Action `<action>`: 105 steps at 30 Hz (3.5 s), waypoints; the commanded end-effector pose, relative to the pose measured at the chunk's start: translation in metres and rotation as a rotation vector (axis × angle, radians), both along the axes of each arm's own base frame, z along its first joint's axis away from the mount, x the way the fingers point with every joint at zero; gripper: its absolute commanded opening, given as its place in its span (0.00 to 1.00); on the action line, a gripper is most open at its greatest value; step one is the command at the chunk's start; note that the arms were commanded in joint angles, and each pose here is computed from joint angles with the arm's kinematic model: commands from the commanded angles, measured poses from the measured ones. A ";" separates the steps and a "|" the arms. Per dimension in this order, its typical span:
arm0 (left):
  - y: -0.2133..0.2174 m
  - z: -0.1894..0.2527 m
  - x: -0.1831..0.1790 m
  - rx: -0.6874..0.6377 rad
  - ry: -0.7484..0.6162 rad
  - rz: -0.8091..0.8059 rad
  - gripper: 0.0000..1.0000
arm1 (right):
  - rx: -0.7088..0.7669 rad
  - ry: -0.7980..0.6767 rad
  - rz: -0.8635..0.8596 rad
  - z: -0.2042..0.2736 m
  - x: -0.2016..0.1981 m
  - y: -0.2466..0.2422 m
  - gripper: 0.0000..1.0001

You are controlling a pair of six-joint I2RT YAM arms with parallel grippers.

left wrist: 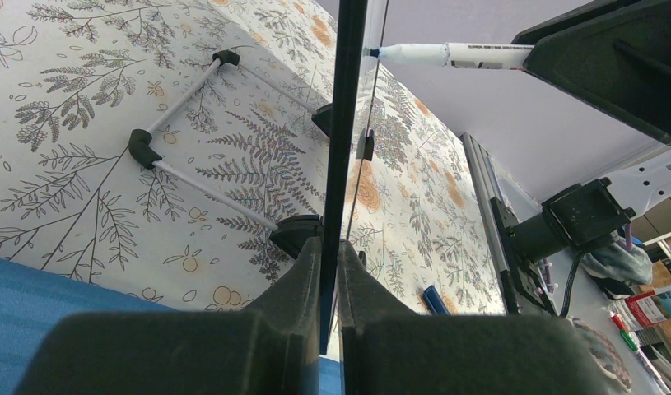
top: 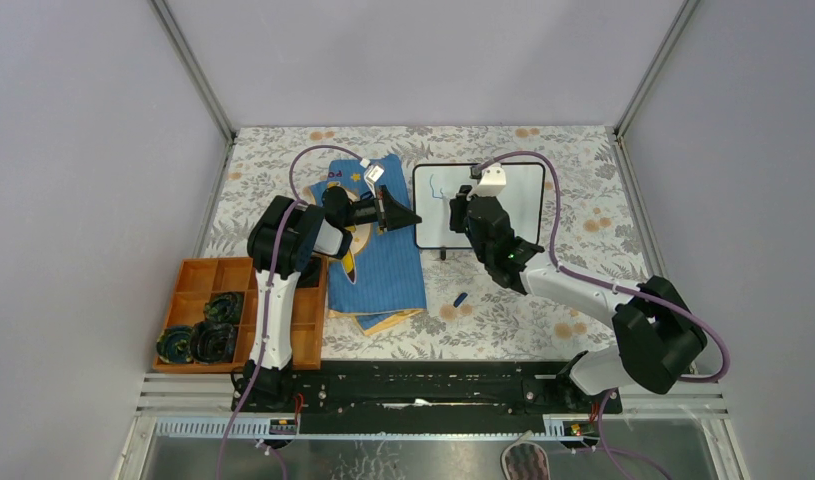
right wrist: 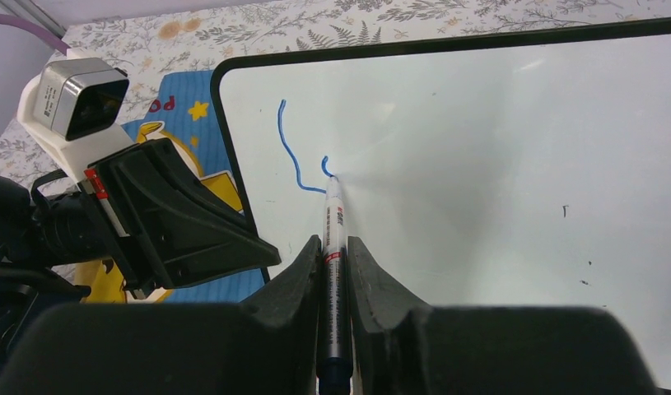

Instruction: Write a sentence on the whiteboard

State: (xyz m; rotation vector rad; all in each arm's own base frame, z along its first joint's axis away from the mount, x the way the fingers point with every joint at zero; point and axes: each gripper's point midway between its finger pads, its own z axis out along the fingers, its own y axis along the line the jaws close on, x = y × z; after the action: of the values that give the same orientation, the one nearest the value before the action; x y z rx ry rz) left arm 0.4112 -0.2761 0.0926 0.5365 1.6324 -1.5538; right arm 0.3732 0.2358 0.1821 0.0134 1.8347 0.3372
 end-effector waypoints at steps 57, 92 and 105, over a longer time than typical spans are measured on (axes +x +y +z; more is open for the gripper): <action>0.010 -0.010 0.001 0.021 0.026 0.021 0.00 | 0.089 -0.077 -0.025 0.049 0.003 -0.013 0.00; 0.010 -0.013 0.001 0.030 0.028 0.021 0.00 | 0.105 -0.103 -0.033 0.052 0.013 -0.010 0.00; 0.010 -0.013 0.000 0.031 0.029 0.021 0.00 | 0.072 -0.055 -0.067 0.032 0.018 -0.017 0.00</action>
State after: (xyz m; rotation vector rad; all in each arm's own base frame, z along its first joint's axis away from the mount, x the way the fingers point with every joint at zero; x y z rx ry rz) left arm 0.4107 -0.2753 0.0919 0.5487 1.6291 -1.5399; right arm 0.3810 0.2194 0.1963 0.0691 1.8126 0.3393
